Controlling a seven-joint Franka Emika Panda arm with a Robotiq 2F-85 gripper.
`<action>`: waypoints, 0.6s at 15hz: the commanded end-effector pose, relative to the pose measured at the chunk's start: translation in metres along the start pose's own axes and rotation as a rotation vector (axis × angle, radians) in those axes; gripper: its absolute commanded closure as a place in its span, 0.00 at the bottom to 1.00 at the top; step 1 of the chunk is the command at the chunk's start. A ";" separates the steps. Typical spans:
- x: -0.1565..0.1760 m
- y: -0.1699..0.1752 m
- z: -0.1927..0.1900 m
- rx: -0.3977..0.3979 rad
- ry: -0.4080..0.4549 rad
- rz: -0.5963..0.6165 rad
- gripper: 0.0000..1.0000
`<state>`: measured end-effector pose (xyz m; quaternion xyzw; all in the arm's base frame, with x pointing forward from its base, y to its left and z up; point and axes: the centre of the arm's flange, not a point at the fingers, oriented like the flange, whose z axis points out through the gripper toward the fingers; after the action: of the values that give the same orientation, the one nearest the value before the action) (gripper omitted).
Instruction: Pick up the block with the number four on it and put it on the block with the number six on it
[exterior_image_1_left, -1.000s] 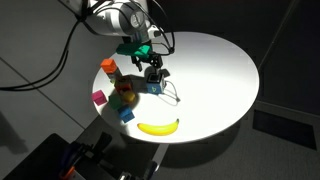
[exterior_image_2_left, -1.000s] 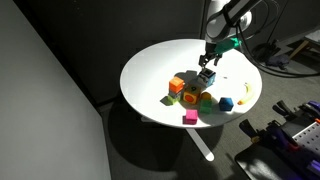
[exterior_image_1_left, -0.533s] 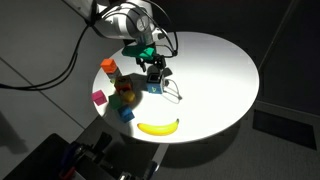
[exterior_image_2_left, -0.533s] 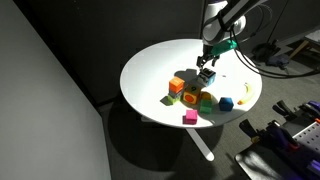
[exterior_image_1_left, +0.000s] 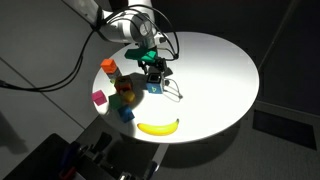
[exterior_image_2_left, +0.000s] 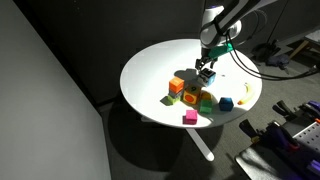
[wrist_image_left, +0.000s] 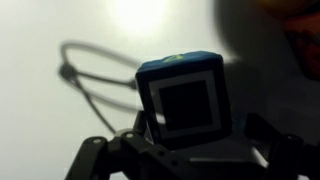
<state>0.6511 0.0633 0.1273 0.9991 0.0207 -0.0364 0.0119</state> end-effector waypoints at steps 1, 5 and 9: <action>0.010 0.000 0.003 -0.033 -0.016 0.002 0.00; 0.008 -0.001 0.010 -0.045 -0.035 -0.006 0.00; 0.006 -0.005 0.023 -0.047 -0.081 -0.021 0.00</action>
<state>0.6467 0.0638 0.1097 0.9974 0.0300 -0.0611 0.0236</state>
